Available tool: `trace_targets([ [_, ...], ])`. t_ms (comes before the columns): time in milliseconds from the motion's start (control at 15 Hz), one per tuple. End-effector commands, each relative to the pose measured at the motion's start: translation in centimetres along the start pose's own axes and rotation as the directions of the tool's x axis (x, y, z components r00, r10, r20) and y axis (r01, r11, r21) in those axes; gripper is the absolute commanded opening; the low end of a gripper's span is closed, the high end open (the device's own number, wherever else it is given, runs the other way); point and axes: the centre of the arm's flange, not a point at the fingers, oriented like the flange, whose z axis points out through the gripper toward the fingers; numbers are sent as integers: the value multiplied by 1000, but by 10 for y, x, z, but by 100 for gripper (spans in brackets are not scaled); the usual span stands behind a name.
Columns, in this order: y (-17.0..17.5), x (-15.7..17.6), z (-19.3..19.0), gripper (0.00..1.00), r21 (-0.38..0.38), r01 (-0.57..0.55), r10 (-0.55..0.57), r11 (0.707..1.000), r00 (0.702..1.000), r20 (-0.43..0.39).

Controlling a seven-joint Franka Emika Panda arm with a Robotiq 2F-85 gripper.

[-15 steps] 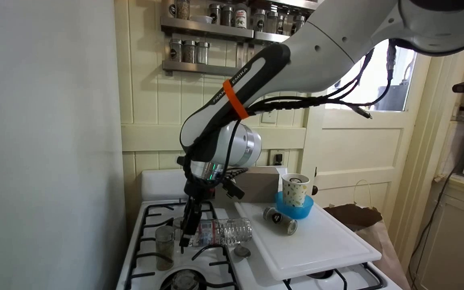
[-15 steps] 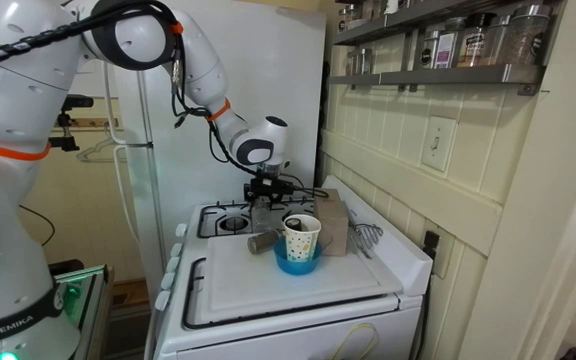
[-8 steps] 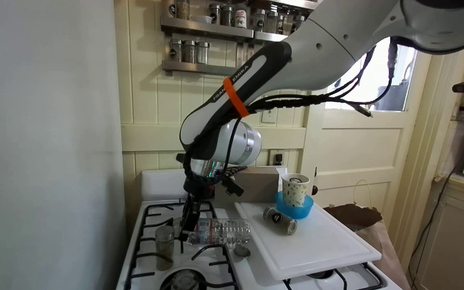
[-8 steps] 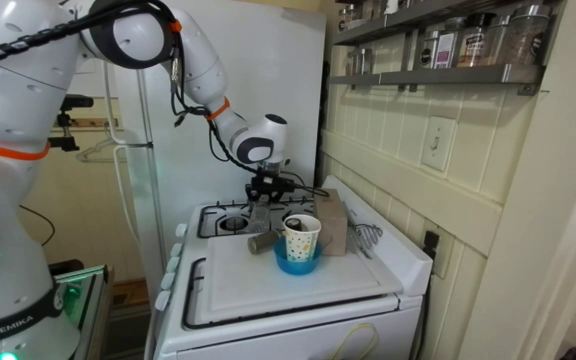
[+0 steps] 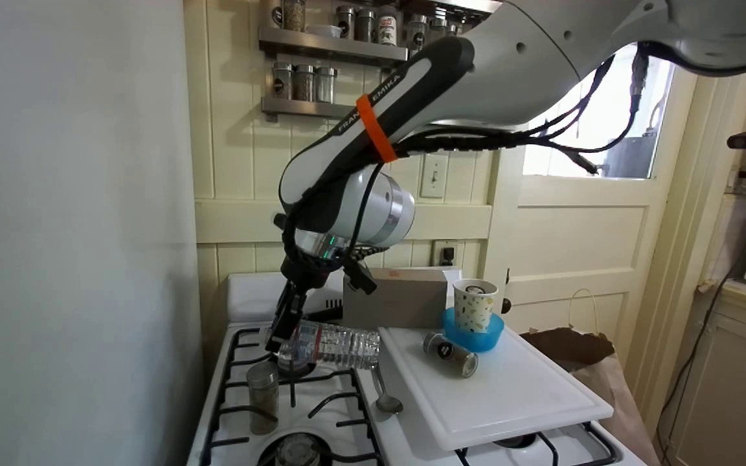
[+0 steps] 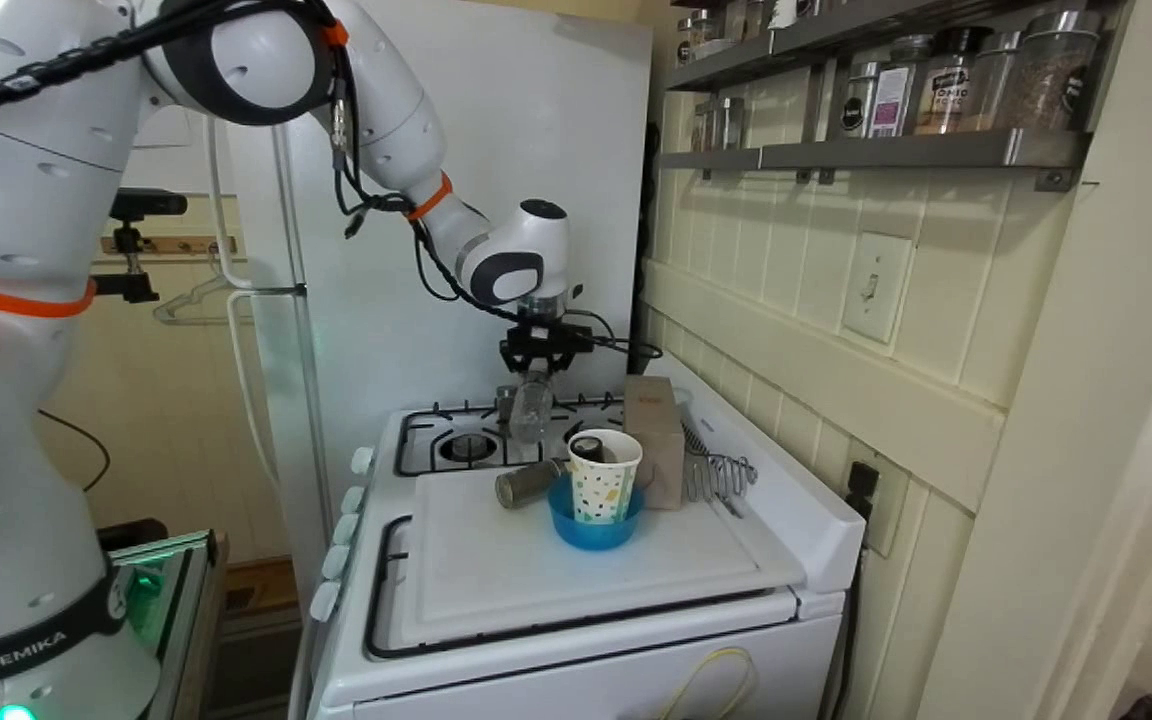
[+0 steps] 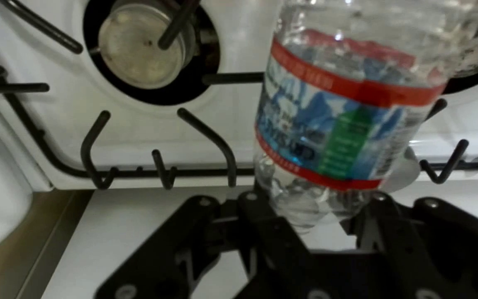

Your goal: Make the water bottle stand upright on the stove top

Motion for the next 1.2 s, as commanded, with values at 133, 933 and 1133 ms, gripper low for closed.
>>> trace_targets([
  [133,7,11,-52,13,-162,-90,67,983,987,-145],
  [933,-5,-5,-174,13,-265,-524,273,810,735,-621],
  [1133,-22,0,-179,13,-401,-491,191,773,784,-591],
])
